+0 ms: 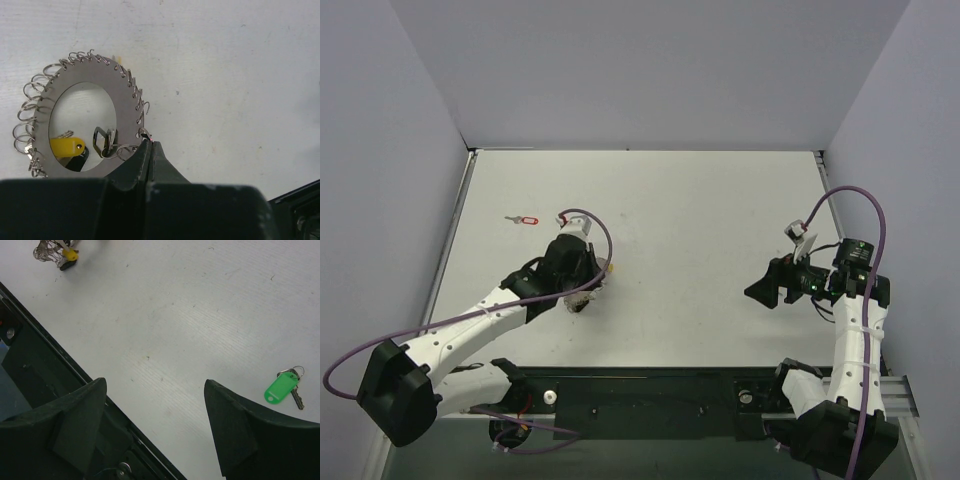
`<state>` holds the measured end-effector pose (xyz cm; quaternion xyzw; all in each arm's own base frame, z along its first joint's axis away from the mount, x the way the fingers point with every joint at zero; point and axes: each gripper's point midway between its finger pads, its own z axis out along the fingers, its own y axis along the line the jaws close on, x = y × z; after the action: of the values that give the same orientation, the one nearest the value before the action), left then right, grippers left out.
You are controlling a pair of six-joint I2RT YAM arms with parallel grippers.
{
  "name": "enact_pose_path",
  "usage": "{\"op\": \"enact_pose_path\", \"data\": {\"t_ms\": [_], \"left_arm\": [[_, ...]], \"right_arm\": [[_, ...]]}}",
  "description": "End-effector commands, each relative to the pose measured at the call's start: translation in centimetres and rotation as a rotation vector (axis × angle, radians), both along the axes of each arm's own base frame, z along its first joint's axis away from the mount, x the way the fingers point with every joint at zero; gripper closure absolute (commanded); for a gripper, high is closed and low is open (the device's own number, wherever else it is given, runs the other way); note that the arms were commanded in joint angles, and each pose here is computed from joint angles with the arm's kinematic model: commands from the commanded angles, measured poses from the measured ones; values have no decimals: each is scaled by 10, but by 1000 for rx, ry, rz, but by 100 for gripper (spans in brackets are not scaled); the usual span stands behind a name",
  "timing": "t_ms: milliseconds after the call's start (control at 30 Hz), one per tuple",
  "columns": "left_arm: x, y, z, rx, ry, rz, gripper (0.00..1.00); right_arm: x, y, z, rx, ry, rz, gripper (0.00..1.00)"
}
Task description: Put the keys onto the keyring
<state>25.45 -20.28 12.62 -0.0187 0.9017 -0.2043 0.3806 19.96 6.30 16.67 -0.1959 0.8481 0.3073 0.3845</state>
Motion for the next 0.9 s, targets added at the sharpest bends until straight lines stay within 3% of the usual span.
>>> {"op": "enact_pose_path", "data": {"t_ms": [0,233,400,633,867], "left_arm": [[10,-33,52,-140,-86,-99,100],[12,-47,94,-194,-140,-160,100],[7,-62,116,-222,-173,-270,100],[4,-86,116,-229,-189,-435,100],[-13,-104,111,-226,-170,-592,100]], "right_arm": [[-11,14,7,52,-21,86,26],[-26,35,7,-8,-57,298,26],[-40,55,22,-100,-112,576,26],[-33,90,49,-188,-298,948,25],[-21,126,59,-164,-307,1090,28]]}}
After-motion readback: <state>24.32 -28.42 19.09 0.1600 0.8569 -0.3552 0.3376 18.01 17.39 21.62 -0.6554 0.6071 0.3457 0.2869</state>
